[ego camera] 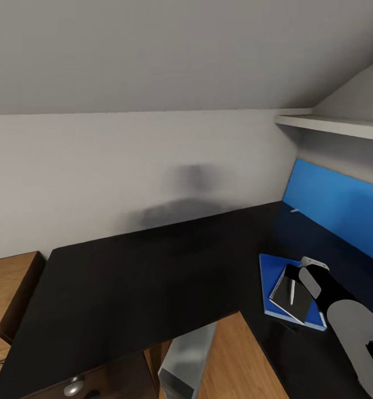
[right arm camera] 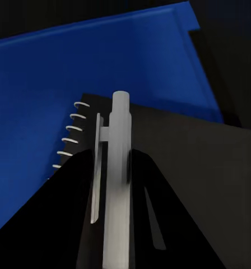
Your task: In the bedroom, organize the workspace by keeping the computer under the desk, ensuring the monitor is on the desk, placing the keyboard on the desk next to the monitor, placing the mouse on the desk next to the keyboard, moving the folder from the swivel chair onto the desk next to the mouse, stacking the notebook on top of the folder with the pen on top of the notebook, and positioning the swivel chair next to the desk.
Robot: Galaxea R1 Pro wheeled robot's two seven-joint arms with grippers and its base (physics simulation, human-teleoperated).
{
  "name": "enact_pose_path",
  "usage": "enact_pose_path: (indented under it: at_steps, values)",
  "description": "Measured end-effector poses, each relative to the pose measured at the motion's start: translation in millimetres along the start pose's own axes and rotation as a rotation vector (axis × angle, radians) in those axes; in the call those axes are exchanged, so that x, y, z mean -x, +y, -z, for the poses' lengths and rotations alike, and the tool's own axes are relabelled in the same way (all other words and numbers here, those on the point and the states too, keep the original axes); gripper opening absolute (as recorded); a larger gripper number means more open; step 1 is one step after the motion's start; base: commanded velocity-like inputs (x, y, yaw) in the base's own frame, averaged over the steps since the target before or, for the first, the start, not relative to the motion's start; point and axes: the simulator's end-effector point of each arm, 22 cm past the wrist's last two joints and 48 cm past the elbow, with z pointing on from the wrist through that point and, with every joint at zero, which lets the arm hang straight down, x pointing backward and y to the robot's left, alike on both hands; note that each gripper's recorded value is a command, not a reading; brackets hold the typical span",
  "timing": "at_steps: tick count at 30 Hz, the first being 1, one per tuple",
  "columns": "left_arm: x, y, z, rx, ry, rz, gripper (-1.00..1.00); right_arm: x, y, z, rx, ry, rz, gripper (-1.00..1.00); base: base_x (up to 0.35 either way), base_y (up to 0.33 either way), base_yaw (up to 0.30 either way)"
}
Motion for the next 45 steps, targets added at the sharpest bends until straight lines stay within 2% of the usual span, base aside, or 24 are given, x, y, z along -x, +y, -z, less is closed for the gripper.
enact_pose_path:
  at_steps: [7,8,25,28,31,35,40,45]
  values:
    - [5,2,5.1,0.001,0.0,0.0,1.0,4,0,5.5,-0.001,0.0,0.002,-1.0,0.0,0.0,0.0]
    - [5,2,5.1,0.002,0.0,0.0,1.0,4,0,5.5,-0.001,0.0,0.002,1.0,0.0,0.0,0.0]
    - [4,2,5.2,0.004,0.002,0.001,1.0,11,4,7.6,0.008,-0.015,0.0,1.0,-0.004,0.0,0.0]
    - [4,2,5.1,0.003,0.004,0.001,1.0,43,27,21.8,0.053,-0.094,0.015,1.0,-0.176,0.0,0.0]
    - [4,2,5.0,0.002,0.006,0.0,1.0,48,43,32.3,0.084,-0.129,0.038,1.0,-0.264,0.0,0.0]
    - [3,1,5.0,0.001,0.007,-0.001,1.0,32,65,52.5,0.12,-0.15,0.079,1.0,-0.307,0.0,0.0]
    - [2,2,5.2,0.0,0.01,-0.001,1.0,15,86,78.9,0.129,-0.177,0.092,1.0,-0.325,0.0,0.0]
    - [1,2,5.4,0.001,0.014,-0.002,1.0,-21,129,111.4,0.184,-0.19,0.139,1.0,-0.332,0.0,0.0]
